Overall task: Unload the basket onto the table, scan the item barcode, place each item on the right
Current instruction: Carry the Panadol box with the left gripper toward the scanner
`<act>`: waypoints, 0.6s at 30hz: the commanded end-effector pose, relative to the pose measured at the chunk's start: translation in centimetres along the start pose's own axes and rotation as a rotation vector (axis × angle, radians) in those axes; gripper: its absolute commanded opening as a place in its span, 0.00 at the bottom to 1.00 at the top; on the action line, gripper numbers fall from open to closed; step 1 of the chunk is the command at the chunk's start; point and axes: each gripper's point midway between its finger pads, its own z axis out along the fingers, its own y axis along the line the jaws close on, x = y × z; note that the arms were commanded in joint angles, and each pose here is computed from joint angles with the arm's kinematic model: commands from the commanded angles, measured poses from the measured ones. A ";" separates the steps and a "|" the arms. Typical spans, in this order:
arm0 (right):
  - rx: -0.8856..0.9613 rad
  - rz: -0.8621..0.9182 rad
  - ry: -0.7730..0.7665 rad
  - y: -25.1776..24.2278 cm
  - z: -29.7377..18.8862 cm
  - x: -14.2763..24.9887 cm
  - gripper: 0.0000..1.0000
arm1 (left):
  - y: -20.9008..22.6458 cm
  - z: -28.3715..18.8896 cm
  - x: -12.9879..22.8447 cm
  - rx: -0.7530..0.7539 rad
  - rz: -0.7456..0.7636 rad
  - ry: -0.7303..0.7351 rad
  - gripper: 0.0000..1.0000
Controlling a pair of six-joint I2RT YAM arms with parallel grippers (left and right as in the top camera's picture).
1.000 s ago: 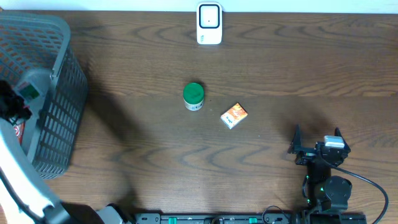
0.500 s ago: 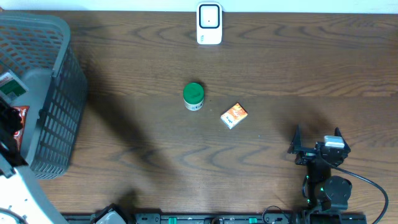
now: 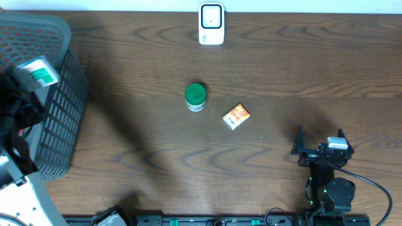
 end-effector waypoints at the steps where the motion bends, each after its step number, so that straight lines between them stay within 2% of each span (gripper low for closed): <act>1: -0.014 -0.008 -0.001 0.3 0.0 0.0 0.99 | -0.6 0.3 3.2 0.010 0.051 0.114 0.52; 9: -0.014 -0.008 -0.001 0.3 0.0 0.0 0.99 | 0.5 1.8 10.9 -0.039 0.172 0.308 0.52; 18: -0.014 -0.008 -0.001 0.3 0.0 0.0 0.99 | 5.6 4.8 20.2 -0.193 0.388 0.467 0.52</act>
